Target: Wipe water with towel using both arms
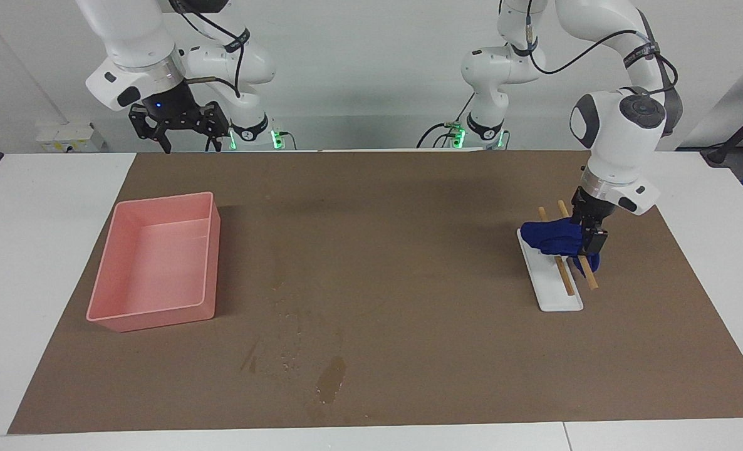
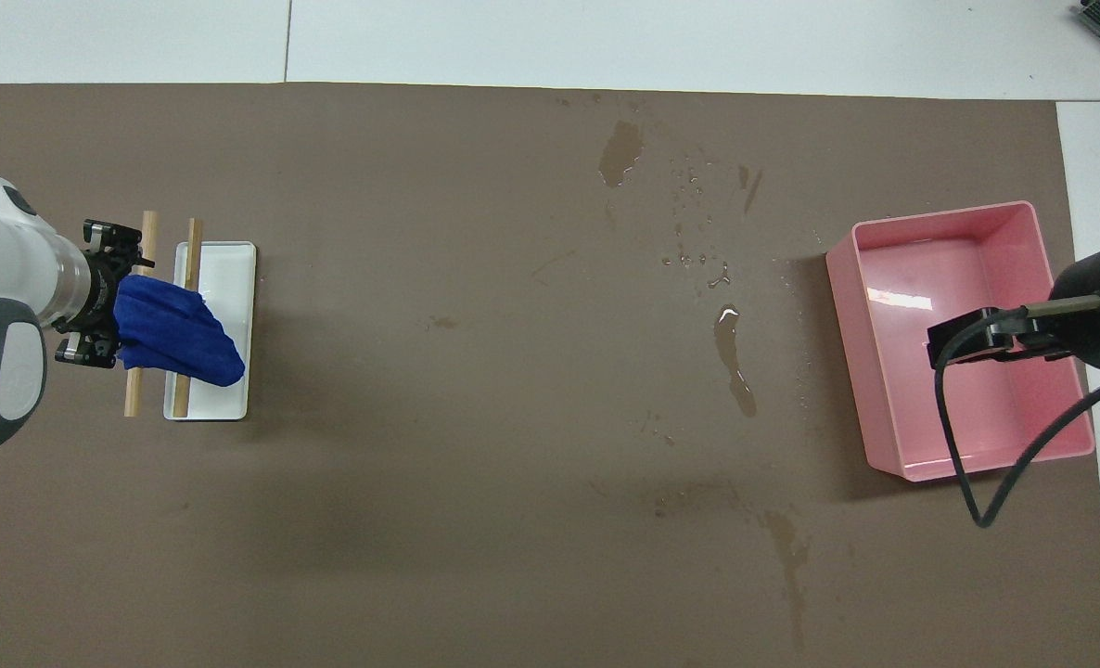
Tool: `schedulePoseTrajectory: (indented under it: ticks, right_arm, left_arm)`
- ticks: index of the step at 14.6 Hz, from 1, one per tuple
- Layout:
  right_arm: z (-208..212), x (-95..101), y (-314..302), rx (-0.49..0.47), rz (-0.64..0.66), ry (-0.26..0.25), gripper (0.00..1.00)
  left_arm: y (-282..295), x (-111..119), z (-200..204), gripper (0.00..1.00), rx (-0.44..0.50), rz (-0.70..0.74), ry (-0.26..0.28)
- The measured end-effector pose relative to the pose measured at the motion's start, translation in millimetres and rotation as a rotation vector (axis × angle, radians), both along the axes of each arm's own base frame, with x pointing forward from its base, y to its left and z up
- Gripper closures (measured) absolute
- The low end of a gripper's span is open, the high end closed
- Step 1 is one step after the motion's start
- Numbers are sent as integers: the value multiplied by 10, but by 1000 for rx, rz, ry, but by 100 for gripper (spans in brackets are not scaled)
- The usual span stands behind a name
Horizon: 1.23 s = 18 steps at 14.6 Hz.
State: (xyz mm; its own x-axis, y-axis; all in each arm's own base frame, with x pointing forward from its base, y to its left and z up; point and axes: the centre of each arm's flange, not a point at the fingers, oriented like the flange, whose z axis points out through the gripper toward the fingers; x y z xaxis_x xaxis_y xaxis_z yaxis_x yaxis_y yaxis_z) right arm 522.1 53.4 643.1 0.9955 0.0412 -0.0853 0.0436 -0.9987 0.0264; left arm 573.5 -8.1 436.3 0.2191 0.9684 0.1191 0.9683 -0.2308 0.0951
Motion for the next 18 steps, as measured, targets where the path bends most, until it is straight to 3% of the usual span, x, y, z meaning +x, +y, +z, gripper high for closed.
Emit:
schedulePoseTrajectory:
  ticks: [6, 12, 13, 18]
  right_arm:
    - [0, 0, 2, 0, 0, 0, 0]
    - [2, -3, 16, 0, 3, 0, 0]
    - [2, -3, 21, 0, 4, 0, 0]
    - [-3, -7, 26, 0, 5, 1, 0]
  left_arm:
    - [1, -39, -117, 9, 9, 7, 3]
    - [-63, -39, -73, 79, 8, -4, -10]
    - [-76, -38, -73, 85, 15, -11, -11]
    - [-153, -50, -38, 85, 66, -48, 24]
